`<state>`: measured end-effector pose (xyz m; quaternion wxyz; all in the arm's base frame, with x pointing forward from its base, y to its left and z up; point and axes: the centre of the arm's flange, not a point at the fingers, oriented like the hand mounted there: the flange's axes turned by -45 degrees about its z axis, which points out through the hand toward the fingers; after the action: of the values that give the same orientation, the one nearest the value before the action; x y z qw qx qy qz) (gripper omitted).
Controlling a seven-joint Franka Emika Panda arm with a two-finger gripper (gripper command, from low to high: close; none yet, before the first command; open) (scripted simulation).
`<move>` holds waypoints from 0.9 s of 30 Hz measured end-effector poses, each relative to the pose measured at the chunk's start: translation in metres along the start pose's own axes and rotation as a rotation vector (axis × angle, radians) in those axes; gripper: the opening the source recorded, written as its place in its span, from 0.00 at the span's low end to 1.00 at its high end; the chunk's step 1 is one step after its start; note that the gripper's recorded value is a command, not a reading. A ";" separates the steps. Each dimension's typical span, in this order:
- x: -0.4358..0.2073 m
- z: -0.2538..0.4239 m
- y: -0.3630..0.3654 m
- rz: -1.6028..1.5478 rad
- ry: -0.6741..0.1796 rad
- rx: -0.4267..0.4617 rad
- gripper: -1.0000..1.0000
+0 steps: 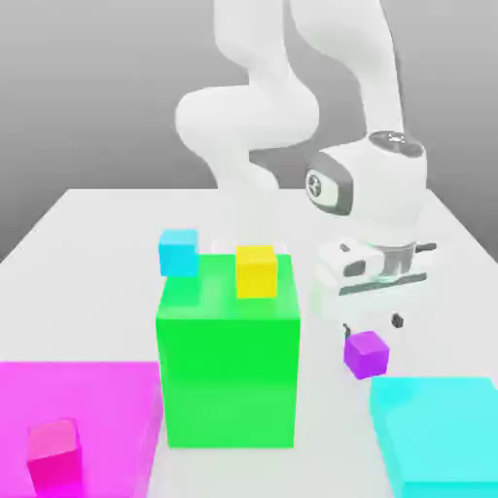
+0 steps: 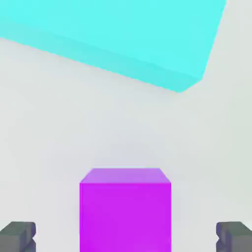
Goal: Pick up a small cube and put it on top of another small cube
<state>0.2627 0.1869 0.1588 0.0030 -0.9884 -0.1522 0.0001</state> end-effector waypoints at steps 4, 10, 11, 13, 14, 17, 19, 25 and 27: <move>-0.003 0.029 0.000 -0.001 -0.002 -0.003 0.00; -0.004 0.031 0.000 0.000 0.000 -0.004 0.00; -0.003 0.028 0.000 -0.001 0.000 -0.004 0.00; -0.002 0.017 0.000 -0.001 0.000 -0.001 0.00; -0.001 0.009 -0.001 -0.002 0.000 0.000 0.00; -0.001 -0.013 -0.002 -0.006 0.000 -0.002 0.00; -0.003 -0.027 -0.001 -0.003 0.000 -0.005 0.00; 0.053 -0.041 0.014 0.013 -0.047 -0.023 0.00; 0.076 -0.043 0.020 0.012 -0.066 -0.028 0.00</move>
<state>0.3412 0.1905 0.2017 -0.0160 -0.9886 -0.1464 0.0303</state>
